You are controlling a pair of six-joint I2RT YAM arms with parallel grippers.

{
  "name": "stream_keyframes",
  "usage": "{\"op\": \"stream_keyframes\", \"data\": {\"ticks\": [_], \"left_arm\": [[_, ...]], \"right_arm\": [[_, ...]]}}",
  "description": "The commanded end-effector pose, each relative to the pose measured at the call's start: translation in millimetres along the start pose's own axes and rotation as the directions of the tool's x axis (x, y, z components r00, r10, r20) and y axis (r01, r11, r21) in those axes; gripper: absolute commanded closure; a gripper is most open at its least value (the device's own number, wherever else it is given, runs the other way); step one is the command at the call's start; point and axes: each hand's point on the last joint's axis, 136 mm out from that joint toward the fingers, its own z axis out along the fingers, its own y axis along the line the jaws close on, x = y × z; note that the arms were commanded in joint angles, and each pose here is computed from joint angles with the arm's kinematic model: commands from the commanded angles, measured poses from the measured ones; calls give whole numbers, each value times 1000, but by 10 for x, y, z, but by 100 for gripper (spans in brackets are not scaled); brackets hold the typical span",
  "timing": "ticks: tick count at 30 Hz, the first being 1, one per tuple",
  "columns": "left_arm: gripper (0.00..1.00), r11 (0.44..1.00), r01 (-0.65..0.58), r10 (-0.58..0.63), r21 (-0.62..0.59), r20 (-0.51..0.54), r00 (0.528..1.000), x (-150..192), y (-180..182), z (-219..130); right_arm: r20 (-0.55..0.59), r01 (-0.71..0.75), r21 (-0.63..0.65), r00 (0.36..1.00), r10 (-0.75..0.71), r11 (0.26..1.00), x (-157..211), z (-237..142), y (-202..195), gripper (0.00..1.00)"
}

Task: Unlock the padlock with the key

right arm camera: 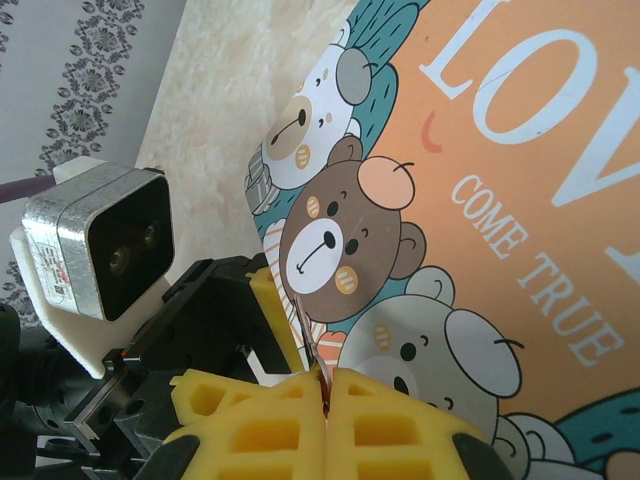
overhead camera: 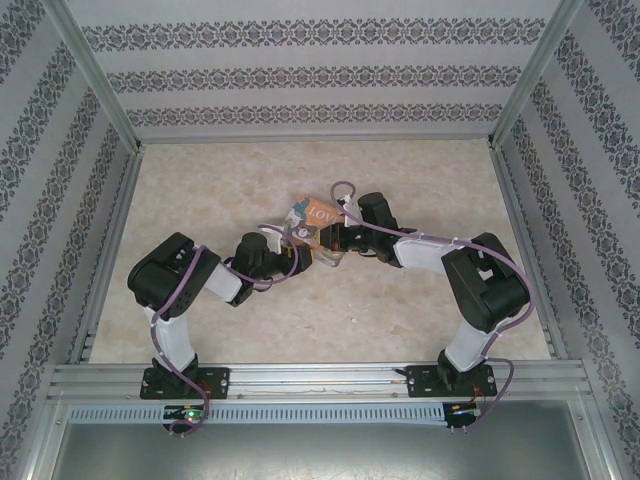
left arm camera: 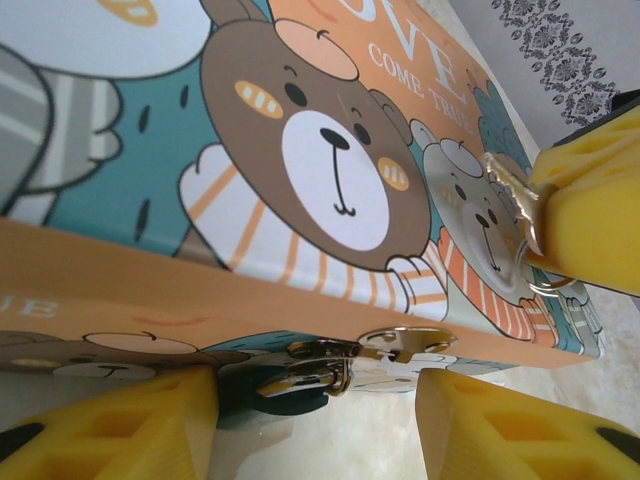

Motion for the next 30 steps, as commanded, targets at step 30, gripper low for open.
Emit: {"op": "stream_keyframes", "data": {"ticks": [30], "left_arm": [[62, 993, 102, -105, -52, -61, 993, 133, -82, 229]], "right_arm": [[-75, -61, 89, 995, 67, 994, 271, 5, -273, 100]]}}
